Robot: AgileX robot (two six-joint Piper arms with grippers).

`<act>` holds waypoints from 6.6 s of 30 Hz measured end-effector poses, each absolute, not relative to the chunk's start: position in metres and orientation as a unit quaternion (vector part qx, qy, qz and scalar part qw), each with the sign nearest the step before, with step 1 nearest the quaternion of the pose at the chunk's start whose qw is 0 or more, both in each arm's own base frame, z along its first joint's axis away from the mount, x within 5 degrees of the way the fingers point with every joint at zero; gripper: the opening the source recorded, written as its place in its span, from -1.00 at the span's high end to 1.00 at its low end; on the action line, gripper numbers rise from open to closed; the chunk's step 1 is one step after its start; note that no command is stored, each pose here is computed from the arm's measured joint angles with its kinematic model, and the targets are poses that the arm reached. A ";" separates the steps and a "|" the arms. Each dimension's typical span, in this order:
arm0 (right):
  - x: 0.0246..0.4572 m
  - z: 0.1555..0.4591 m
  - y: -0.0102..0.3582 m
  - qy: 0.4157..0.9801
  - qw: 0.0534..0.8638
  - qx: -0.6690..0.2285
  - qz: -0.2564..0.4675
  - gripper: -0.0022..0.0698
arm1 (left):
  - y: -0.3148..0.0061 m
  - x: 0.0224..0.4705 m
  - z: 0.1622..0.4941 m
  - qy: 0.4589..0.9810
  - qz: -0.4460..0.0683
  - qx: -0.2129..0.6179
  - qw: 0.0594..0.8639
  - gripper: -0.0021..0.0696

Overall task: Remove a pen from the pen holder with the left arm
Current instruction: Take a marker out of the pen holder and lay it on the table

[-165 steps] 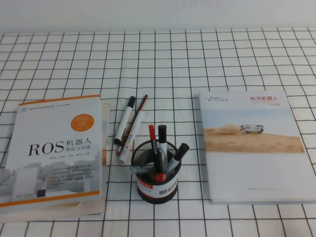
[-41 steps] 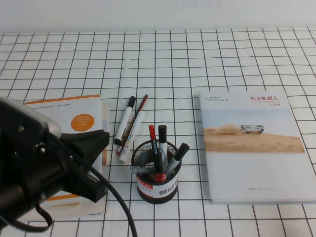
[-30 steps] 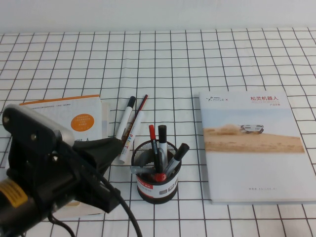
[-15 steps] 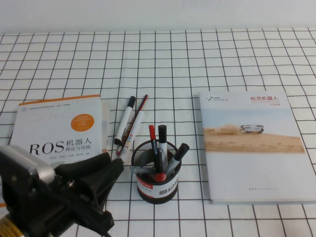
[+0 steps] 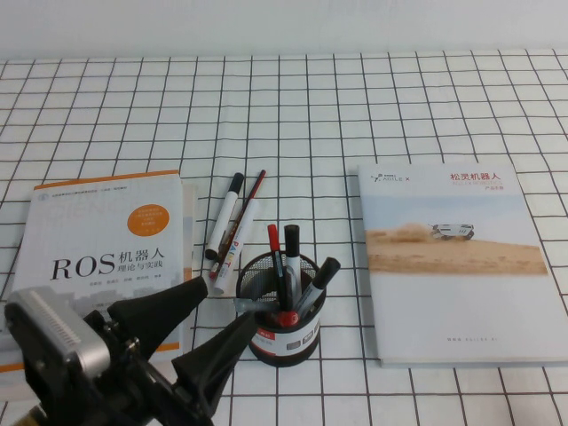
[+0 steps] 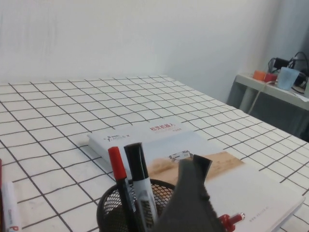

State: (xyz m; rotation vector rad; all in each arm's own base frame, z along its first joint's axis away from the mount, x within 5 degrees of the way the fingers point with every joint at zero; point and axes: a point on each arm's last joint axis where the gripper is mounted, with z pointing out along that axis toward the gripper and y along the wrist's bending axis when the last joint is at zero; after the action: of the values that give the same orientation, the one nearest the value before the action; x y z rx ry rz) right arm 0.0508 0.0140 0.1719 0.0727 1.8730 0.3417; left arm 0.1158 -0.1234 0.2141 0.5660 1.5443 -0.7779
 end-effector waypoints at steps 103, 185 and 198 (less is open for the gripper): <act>0.051 0.172 0.014 0.801 0.580 0.031 0.146 0.97 | -0.140 0.143 0.209 0.660 -0.298 0.236 0.648 0.69; 0.051 0.172 0.014 0.801 0.580 0.031 0.146 0.97 | -0.250 0.409 0.236 0.937 -0.074 0.299 0.167 0.71; 0.051 0.172 0.014 0.801 0.580 0.031 0.146 0.97 | -0.258 0.421 0.212 0.925 -0.088 0.320 0.187 0.54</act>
State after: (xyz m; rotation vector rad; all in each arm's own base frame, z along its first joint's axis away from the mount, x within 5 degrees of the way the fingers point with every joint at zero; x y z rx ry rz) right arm 0.0508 0.0140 0.1719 0.0727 1.8730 0.3417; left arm 0.4212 -0.2577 0.2123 0.9006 2.6027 -0.2478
